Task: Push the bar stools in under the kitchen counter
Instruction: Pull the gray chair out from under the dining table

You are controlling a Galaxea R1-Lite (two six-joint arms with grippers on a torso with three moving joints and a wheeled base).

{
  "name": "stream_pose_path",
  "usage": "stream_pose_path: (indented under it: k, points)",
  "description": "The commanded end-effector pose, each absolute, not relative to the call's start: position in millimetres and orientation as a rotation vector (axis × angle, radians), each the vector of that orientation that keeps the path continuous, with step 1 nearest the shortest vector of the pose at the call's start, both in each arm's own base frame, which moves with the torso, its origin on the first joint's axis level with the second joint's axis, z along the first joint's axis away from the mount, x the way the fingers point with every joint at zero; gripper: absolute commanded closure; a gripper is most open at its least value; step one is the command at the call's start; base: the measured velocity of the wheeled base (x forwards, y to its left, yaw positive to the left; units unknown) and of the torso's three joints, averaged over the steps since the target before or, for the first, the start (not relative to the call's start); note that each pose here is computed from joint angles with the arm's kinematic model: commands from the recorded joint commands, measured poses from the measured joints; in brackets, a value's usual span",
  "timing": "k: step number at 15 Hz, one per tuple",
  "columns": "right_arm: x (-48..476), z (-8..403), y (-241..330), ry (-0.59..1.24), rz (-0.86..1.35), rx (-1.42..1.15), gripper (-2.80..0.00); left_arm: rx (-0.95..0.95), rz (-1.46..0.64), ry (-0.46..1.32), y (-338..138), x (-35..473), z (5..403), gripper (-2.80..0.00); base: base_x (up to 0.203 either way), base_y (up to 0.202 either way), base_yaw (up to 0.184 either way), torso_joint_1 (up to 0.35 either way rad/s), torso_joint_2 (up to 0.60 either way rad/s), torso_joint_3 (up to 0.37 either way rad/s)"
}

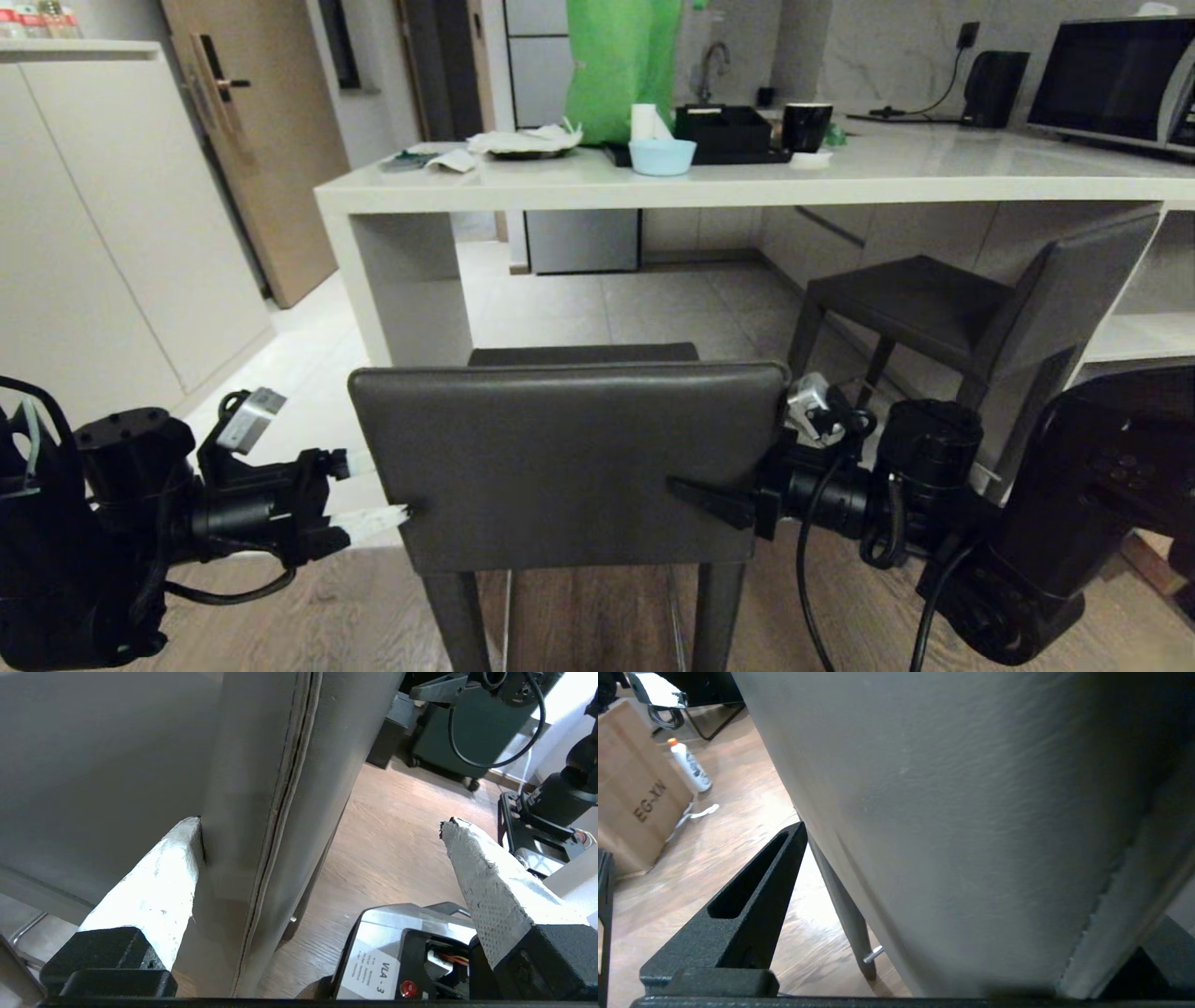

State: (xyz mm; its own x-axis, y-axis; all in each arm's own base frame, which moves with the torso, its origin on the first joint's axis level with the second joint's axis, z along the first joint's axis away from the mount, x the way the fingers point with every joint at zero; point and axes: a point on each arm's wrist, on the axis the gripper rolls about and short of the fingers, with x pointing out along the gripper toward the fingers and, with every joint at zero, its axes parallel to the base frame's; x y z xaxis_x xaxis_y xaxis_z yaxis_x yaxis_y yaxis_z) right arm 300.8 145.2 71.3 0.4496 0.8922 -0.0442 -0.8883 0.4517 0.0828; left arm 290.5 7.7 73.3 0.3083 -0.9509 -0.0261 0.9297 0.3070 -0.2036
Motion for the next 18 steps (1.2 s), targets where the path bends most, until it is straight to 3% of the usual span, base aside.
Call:
stream_pose_path:
  k: [1, 10, 18]
  points:
    - [301, 72, 145, 0.078, 1.104, 0.049, -2.8, -0.154, -1.257, 0.143, 8, 291, 74, -2.8, -0.188, 0.0, -0.002, 0.002, 0.0, -0.002]
    - [294, 72, 141, 0.101, 1.052, 0.059, -2.8, -0.147, -1.216, 0.128, 20, 287, 79, -2.8, -0.028, 0.0, 0.0, -0.001, 0.0, 0.002]
    - [282, 98, 51, 0.092, 0.894, 0.119, -2.8, -0.143, -1.031, 0.098, 72, 265, 91, -2.8, 0.0, 0.0, 0.0, 0.0, 0.0, 0.0]
